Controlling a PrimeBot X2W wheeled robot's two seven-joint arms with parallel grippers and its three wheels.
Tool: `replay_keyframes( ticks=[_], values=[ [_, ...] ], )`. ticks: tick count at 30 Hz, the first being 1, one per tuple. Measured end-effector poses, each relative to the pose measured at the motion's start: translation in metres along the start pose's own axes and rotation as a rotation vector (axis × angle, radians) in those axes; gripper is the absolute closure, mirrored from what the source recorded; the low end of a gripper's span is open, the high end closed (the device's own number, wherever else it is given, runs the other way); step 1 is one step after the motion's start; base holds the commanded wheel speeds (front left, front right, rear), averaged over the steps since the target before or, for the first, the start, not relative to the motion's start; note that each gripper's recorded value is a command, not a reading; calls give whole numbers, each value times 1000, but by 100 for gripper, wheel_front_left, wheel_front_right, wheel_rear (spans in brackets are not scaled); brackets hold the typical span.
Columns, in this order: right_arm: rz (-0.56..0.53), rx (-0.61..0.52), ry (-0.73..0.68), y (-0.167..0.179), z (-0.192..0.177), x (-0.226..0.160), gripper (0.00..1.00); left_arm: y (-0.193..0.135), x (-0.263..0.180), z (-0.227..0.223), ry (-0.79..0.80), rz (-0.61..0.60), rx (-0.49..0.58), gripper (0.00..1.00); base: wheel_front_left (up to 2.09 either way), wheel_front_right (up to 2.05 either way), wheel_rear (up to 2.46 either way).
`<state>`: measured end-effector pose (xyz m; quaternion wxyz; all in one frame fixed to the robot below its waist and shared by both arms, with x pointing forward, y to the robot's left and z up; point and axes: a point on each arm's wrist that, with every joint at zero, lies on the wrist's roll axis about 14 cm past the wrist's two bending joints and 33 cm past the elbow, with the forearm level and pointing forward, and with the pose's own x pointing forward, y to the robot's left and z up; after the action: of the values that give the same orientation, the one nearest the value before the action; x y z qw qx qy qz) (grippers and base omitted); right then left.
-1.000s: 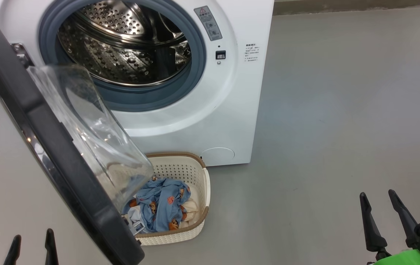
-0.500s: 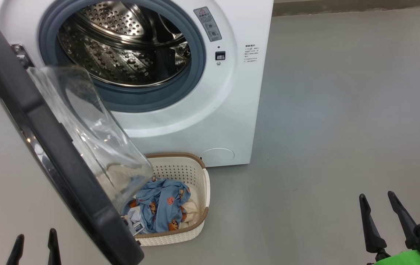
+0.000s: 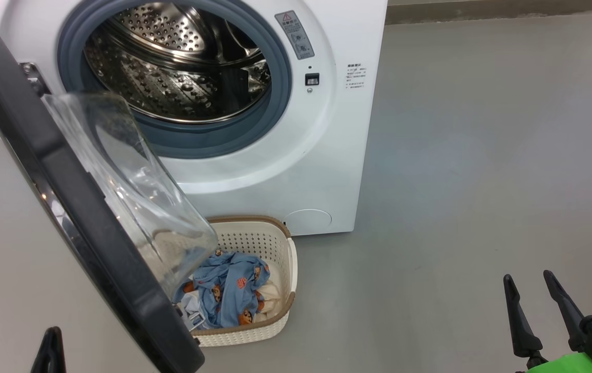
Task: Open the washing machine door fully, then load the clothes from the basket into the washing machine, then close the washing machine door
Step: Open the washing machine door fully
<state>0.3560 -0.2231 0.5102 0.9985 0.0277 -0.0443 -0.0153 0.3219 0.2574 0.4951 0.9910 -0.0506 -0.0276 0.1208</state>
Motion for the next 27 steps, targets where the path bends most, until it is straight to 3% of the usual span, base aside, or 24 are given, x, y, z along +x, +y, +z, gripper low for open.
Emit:
replay_keyframes(
  ticks=[9,18,22,27],
  values=[
    [8,1,5,3,-2,1,0,1,-1,0,1,7,-10,100,0,0,0],
    [15,3,9,5,-3,1,0,27,-2,6,-19,126,-35,100,0,0,0],
    [20,3,12,7,-4,3,0,53,1,39,-127,222,-47,100,0,0,0],
    [25,4,10,8,-4,3,0,67,-1,130,-415,301,-42,100,0,0,0]
  ],
)
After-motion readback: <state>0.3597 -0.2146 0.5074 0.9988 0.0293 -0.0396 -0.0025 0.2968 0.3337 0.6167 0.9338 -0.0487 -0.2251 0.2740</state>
